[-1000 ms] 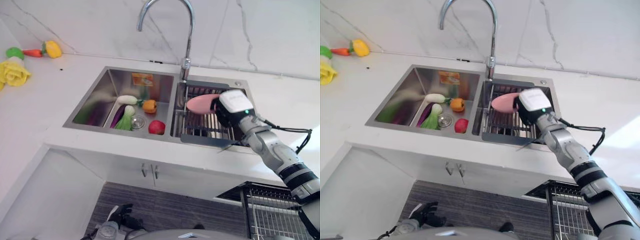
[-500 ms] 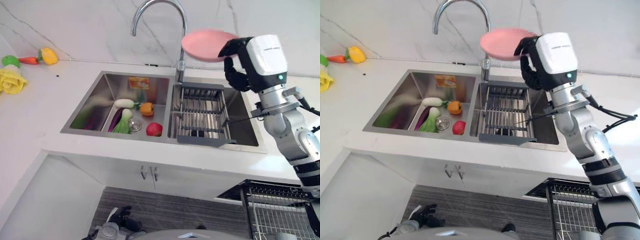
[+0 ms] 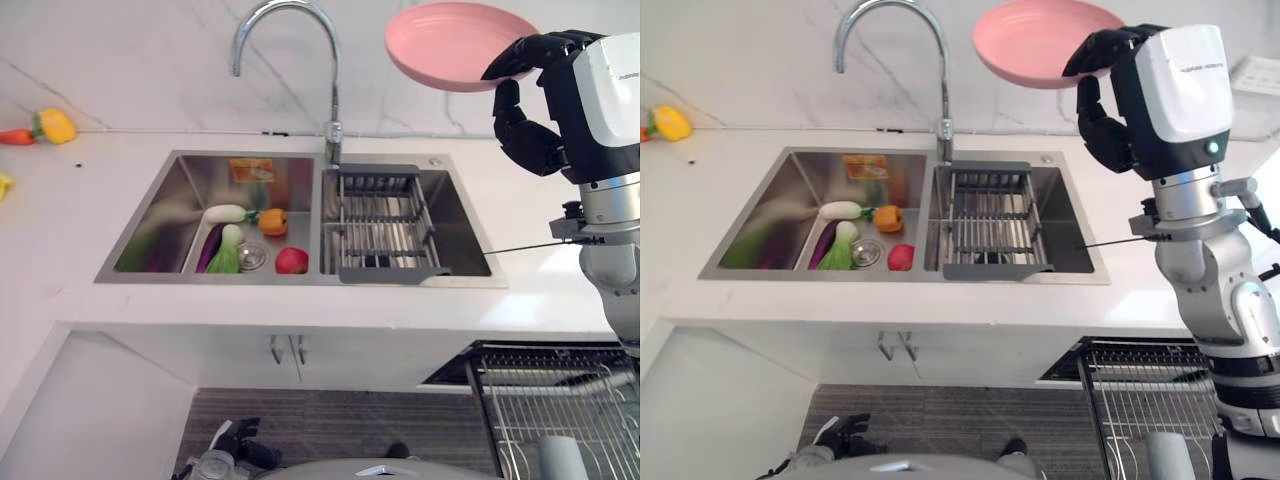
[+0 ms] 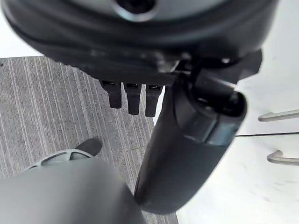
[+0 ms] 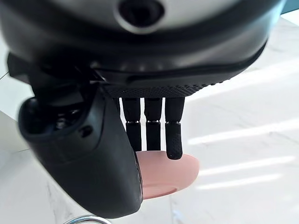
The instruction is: Place the dishes in the dishwasher.
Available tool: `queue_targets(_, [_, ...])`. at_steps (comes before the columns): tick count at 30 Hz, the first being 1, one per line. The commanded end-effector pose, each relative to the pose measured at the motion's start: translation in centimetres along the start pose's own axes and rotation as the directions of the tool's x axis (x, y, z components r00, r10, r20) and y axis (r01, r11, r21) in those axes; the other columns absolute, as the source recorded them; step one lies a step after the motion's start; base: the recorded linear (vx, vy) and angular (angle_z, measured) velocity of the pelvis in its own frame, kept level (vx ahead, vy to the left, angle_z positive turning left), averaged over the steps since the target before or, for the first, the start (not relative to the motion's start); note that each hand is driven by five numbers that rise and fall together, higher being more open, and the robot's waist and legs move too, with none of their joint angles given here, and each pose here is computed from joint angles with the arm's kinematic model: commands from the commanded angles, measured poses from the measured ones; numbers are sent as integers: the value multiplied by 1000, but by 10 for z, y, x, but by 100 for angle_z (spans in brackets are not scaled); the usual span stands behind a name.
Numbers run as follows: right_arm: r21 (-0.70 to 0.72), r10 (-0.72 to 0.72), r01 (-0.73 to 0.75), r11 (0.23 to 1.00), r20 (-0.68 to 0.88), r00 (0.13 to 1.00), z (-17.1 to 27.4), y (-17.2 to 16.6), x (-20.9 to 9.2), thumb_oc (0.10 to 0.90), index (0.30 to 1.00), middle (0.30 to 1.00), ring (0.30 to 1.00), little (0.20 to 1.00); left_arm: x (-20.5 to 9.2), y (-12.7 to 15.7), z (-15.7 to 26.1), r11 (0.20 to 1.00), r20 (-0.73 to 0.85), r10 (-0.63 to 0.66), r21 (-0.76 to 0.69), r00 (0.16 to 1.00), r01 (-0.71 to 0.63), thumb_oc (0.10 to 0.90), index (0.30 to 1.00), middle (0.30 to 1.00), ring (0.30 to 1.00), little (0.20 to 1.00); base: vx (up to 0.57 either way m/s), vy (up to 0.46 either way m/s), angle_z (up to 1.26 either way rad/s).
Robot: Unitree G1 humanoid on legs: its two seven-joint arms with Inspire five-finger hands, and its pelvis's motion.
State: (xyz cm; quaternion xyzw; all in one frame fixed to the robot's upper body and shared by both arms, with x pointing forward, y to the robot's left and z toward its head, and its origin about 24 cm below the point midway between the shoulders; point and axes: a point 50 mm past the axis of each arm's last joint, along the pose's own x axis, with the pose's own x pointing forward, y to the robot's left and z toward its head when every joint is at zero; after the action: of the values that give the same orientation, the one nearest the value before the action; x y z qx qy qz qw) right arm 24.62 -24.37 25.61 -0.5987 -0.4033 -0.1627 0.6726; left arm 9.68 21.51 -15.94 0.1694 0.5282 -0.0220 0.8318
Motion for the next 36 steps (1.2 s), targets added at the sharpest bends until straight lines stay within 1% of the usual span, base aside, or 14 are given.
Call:
queue_targets(1, [-101, -208, 213, 972, 58, 976, -1, -54, 12, 400, 300, 300, 300, 300, 2, 1, 1, 997, 0, -15, 81, 1000, 15, 800, 900, 900, 900, 900, -119, -9, -46])
queue_targets(4, [-112, -193, 196, 974, 36, 981, -4, -53, 7, 400, 300, 300, 300, 300, 2, 5, -1, 997, -10, -5, 73, 1000, 5, 800, 900, 900, 900, 900, -121, -34, -62])
queue_targets(5, [-160, -149, 143, 977, -28, 988, -15, -41, -2, 400, 300, 300, 300, 300, 0, 16, -7, 998, -25, 48, 29, 999, -47, 800, 900, 900, 900, 900, -212, -87, -115])
queue_targets(10, [-206, -10, -6, 979, -79, 997, -23, -11, -14, 400, 300, 300, 300, 300, -4, 29, -21, 986, -65, 124, -108, 990, -130, 800, 900, 900, 900, 900, -93, -58, -170])
queue_targets(11, [-237, 70, -108, 965, -164, 984, -37, 1, -32, 400, 300, 300, 300, 300, -3, 25, -18, 981, -54, 120, -144, 991, -127, 800, 900, 900, 900, 900, -101, -25, -90])
queue_targets(13, [-255, 85, -139, 957, -212, 974, -45, 2, -43, 400, 300, 300, 300, 300, -3, 23, -14, 982, -40, 115, -148, 993, -120, 800, 900, 900, 900, 900, -104, -24, -86])
queue_targets(14, [-279, 99, -181, 943, -285, 953, -56, 2, -58, 400, 300, 300, 300, 300, -1, 21, -9, 979, -21, 115, -168, 993, -117, 800, 900, 900, 900, 900, -139, -105, -75])
queue_targets(15, [-257, 122, -237, 937, -395, 911, -68, 7, -86, 400, 300, 300, 300, 300, 0, 18, -1, 975, -1, 108, -195, 994, -106, 800, 900, 900, 900, 900, -135, -101, -55])
queue_targets(16, [-257, 122, -237, 937, -395, 911, -68, 7, -86, 400, 300, 300, 300, 300, 0, 18, -1, 975, -1, 108, -195, 994, -106, 800, 900, 900, 900, 900, -112, -193, -47])
queue_targets(18, [-220, 171, -313, 924, -496, 851, -72, 13, -117, 400, 300, 300, 300, 300, 1, 14, 5, 973, 23, 103, -208, 994, -96, 800, 900, 900, 900, 900, -75, -212, -57])
queue_targets(20, [-215, 186, -332, 918, -506, 842, -72, 14, -123, 400, 300, 300, 300, 300, 1, 14, 6, 971, 22, 105, -218, 994, -98, 800, 900, 900, 900, 900, -77, -255, -68])
queue_targets(22, [-221, 303, -427, 877, -434, 848, -63, 23, -122, 400, 300, 300, 300, 300, 1, 13, 4, 970, 21, 97, -226, 995, -89, 800, 900, 900, 900, 900, -102, -332, -72])
queue_targets(29, [-121, 498, -528, 840, -212, 841, -27, 57, -111, 400, 300, 300, 300, 300, -1, 6, -6, 982, -7, 66, -178, 998, -66, 800, 900, 900, 900, 900, -42, -162, -58])
queue_targets(36, [-126, 570, -578, 806, -97, 816, -12, 75, -103, 400, 300, 300, 300, 300, -4, -6, -17, 988, -30, 14, -154, 999, -18, 800, 900, 900, 900, 900, 8, -43, 38])
